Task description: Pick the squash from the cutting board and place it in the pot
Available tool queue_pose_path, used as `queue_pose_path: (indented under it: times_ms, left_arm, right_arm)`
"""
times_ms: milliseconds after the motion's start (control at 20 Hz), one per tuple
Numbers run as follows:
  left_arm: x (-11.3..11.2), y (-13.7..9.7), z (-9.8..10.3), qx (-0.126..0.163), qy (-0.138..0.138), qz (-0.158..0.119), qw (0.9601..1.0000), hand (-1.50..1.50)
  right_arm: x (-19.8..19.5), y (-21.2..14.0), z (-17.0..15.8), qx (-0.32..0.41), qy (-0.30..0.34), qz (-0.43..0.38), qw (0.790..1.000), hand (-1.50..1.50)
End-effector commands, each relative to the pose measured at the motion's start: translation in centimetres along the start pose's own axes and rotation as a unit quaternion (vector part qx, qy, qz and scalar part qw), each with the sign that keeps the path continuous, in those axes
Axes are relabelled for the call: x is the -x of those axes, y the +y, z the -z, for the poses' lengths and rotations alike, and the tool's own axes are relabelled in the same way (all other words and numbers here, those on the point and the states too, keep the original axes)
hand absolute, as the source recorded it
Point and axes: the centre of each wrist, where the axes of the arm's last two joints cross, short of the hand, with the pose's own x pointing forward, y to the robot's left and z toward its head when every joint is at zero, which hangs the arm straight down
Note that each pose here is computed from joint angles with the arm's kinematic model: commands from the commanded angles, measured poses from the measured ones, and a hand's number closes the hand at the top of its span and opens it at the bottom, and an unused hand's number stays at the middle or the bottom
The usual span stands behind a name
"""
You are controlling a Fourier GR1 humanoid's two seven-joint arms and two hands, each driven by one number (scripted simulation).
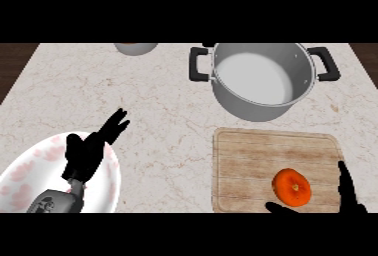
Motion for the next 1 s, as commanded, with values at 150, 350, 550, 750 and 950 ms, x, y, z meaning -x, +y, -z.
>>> queue_pose_path:
  times_ms: [150,350,550,750,950]
  left_arm:
    - [1.4,-0.5,-0.6,-0.004,0.021,-0.011,0.9997,0.00]
    - [2.5,-1.8,-0.4,-0.004,0.039,-0.018,0.9991,0.00]
    - [1.4,-1.9,0.0,-0.011,0.029,-0.011,0.9995,0.00]
    - [2.1,-2.3,0.1,-0.002,0.024,-0.006,0.9997,0.00]
    - [0.3,-1.3,-0.3,0.000,0.029,-0.009,0.9995,0.00]
  right_arm:
    - [2.2,-1.5,-0.5,0.002,-0.015,0.030,0.999,-1.50]
    - [4.0,-0.4,-0.9,-0.020,-0.037,0.103,0.994,-1.50]
    - [4.8,0.7,1.2,-0.025,-0.058,0.153,0.986,-1.50]
    - [4.2,2.6,2.4,-0.039,-0.060,0.196,0.978,-1.50]
    - [7.1,3.4,2.7,-0.042,-0.032,0.213,0.976,-1.50]
